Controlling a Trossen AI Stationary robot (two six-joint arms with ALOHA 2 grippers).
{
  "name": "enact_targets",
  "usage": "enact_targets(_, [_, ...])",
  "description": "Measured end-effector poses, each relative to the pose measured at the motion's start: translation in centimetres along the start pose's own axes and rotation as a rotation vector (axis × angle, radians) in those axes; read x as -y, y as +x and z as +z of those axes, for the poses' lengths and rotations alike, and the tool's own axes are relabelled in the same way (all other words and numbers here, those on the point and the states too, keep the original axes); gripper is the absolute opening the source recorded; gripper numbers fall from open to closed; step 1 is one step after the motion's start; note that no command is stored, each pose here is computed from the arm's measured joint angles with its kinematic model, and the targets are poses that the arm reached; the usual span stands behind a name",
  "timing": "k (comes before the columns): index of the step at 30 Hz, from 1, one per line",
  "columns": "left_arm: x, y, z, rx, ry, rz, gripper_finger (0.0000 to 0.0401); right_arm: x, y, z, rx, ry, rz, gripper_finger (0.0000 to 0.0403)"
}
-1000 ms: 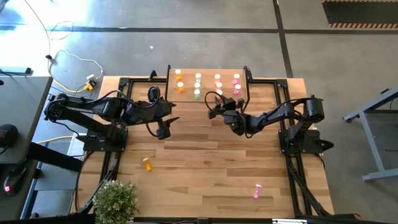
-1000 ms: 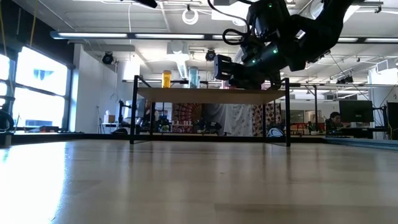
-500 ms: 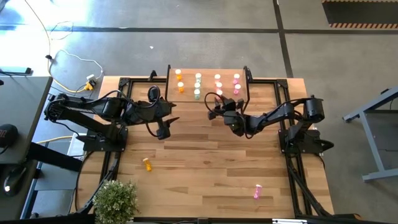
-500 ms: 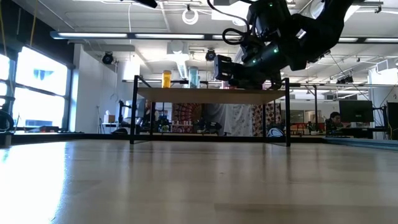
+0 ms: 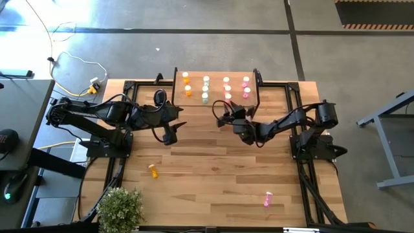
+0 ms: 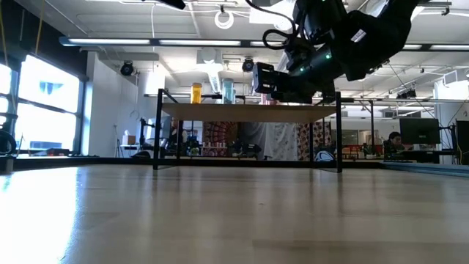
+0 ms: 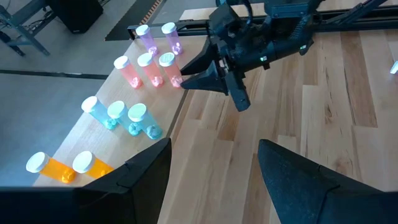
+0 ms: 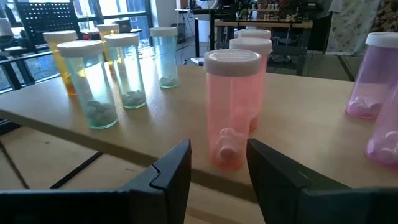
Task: Pick and place medicine bottles onto shelf by color
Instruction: Put the purple pill bottle on the shelf aligned with the purple pill bottles
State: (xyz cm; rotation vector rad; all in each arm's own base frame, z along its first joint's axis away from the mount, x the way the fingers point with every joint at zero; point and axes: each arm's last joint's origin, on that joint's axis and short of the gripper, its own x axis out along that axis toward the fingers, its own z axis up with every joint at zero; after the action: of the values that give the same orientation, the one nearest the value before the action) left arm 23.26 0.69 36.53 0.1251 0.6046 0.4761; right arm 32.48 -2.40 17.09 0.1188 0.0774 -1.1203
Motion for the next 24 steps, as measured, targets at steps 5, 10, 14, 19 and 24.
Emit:
enact_targets(5, [0.0,0.0,0.0,0.0,0.0,0.0,0.0229,-0.4,-1.0,-0.1,0.014,-0.003,-0.015,0.0147])
enact_targets(10, [0.0,0.0,0.0,0.0,0.0,-0.001,0.0229,-0.6,-2.0,0.5,0.024,0.006,-0.006,0.0147])
enact_targets(14, [0.0,0.0,0.0,0.0,0.0,0.0,0.0229,-0.8,-3.1,0.9,0.02,0.015,0.023,0.0147])
enact_targets(19, [0.0,0.0,0.0,-0.001,0.001,-0.001,0.0229,-1.2,-5.3,1.9,0.014,0.102,0.1,0.0147])
enact_targets(24, [0.0,0.0,0.0,-0.001,0.001,-0.003,0.0229,-1.0,-8.1,3.4,-0.031,0.194,0.215,0.0147])
